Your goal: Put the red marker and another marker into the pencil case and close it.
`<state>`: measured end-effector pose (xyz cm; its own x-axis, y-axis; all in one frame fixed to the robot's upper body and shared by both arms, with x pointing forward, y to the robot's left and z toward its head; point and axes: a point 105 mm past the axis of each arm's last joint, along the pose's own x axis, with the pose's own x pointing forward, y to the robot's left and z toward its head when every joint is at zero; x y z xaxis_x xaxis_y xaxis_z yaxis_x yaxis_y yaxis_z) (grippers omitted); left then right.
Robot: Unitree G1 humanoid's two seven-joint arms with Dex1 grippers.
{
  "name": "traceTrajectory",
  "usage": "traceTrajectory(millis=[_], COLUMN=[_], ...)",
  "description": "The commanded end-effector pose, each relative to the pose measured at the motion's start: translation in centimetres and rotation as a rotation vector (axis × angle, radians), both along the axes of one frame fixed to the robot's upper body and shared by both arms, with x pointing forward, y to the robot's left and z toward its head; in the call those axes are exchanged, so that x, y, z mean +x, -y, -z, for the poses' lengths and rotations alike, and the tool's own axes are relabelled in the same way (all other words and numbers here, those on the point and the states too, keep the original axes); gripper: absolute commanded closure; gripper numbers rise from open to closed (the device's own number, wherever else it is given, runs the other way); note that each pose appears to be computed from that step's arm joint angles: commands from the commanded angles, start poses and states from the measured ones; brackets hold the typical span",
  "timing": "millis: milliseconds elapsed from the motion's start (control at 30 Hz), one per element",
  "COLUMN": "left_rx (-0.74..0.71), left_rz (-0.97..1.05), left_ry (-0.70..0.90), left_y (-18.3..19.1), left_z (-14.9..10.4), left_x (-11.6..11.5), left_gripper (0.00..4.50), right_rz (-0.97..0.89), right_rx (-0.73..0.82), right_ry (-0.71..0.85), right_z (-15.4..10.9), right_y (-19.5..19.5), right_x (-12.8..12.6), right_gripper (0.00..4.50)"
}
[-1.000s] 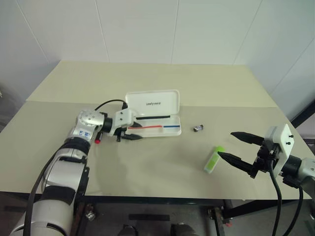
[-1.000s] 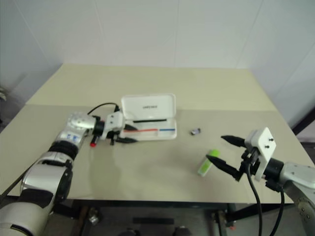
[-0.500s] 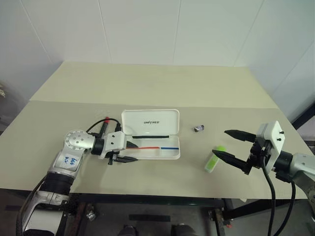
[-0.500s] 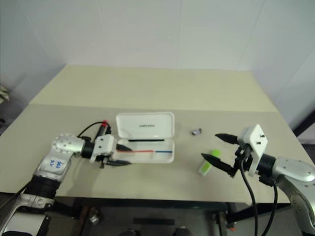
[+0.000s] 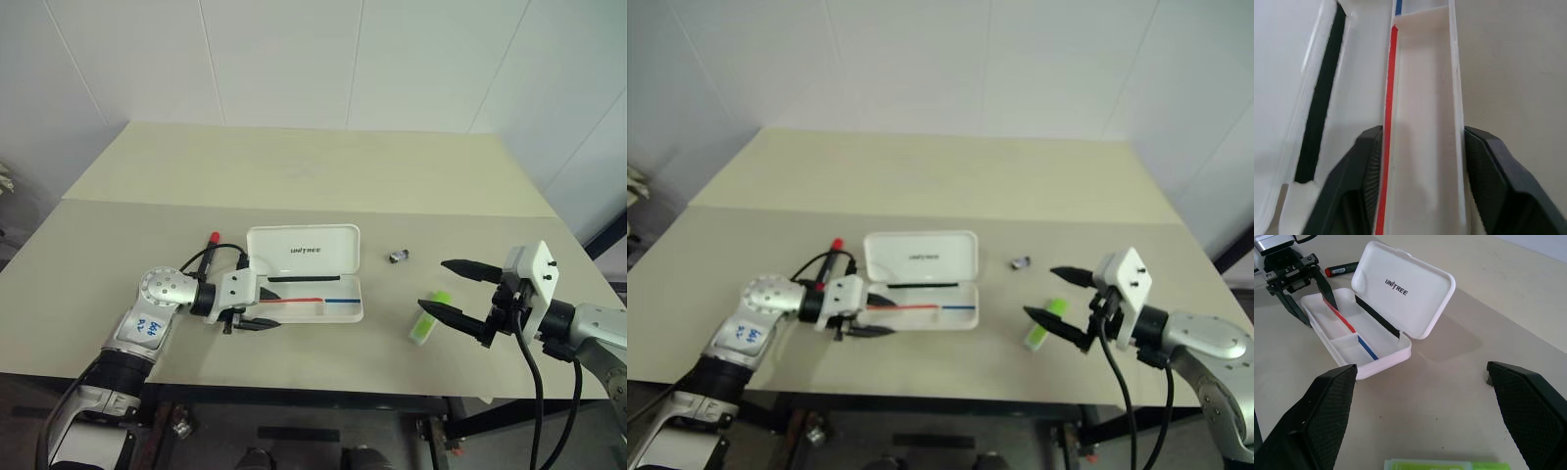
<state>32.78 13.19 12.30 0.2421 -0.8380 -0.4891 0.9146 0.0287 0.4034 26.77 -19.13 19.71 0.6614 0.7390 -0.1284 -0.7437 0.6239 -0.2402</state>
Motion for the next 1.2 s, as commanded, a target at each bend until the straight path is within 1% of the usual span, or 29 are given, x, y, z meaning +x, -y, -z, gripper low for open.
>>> traceTrajectory(millis=[33, 67, 100, 200, 333, 400, 500, 633, 767, 900, 1000, 1067, 1200], left_rx=[-0.020, -0.025, -0.031, -0.040, -0.097, -0.137, -0.203, -0.273, -0.379, -0.426, -0.475, -0.482, -0.491], left_rz=[0.019, 0.018, 0.021, 0.024, 0.056, 0.066, 0.016, -0.065, -0.247, -0.542, -0.779, -0.902, -0.968], left_ry=[0.002, -0.007, -0.015, -0.032, -0.061, -0.059, -0.022, 0.018, 0.100, 0.205, 0.267, 0.287, 0.270], left_y=[0.7, 0.7, 0.7, 0.7, 1.1, 1.4, 1.5, 0.8, -0.8, -4.0, -7.0, -8.7, -9.4], left_z=[-0.4, -0.4, -0.5, -0.7, -2.1, -3.3, -5.5, -7.7, -9.9, -10.7, -10.9, -10.4, -9.5], left_x=[0.0, -0.1, -0.2, -0.5, -1.5, -2.0, -1.9, -2.2, -1.0, 1.8, 4.0, 4.9, 5.1], left_gripper=[0.56, 0.14, 0.03, 0.03, 0.03, 0.03, 0.03, 0.03, 0.03, 0.03, 0.03, 0.03, 0.03], right_rz=[-0.005, -0.004, -0.002, 0.001, 0.004, 0.004, -0.003, -0.023, -0.056, -0.099, -0.132, -0.154, -0.171], right_rx=[-0.002, -0.001, -0.001, 0.000, 0.004, 0.008, 0.016, 0.016, 0.007, 0.001, 0.002, 0.002, -0.003], right_ry=[0.042, 0.042, 0.041, 0.040, 0.038, 0.036, 0.027, 0.009, 0.003, 0.017, 0.025, 0.026, 0.031], right_z=[-0.8, -0.8, -0.8, -0.7, -0.6, -0.5, -0.4, -0.1, -0.1, -0.6, -0.9, -0.9, -0.9], right_y=[-0.1, -0.1, 0.0, 0.0, 0.0, 0.0, -0.2, -0.2, -0.1, -0.5, -1.1, -1.4, -1.7], right_x=[-0.3, -0.4, -0.4, -0.5, -0.6, -0.6, -0.6, -0.4, 0.5, 1.9, 2.7, 3.0, 3.4], right_gripper=[0.00, 0.00, 0.00, 0.00, 0.00, 0.00, 0.00, 0.00, 0.00, 0.00, 0.00, 0.00, 0.00])
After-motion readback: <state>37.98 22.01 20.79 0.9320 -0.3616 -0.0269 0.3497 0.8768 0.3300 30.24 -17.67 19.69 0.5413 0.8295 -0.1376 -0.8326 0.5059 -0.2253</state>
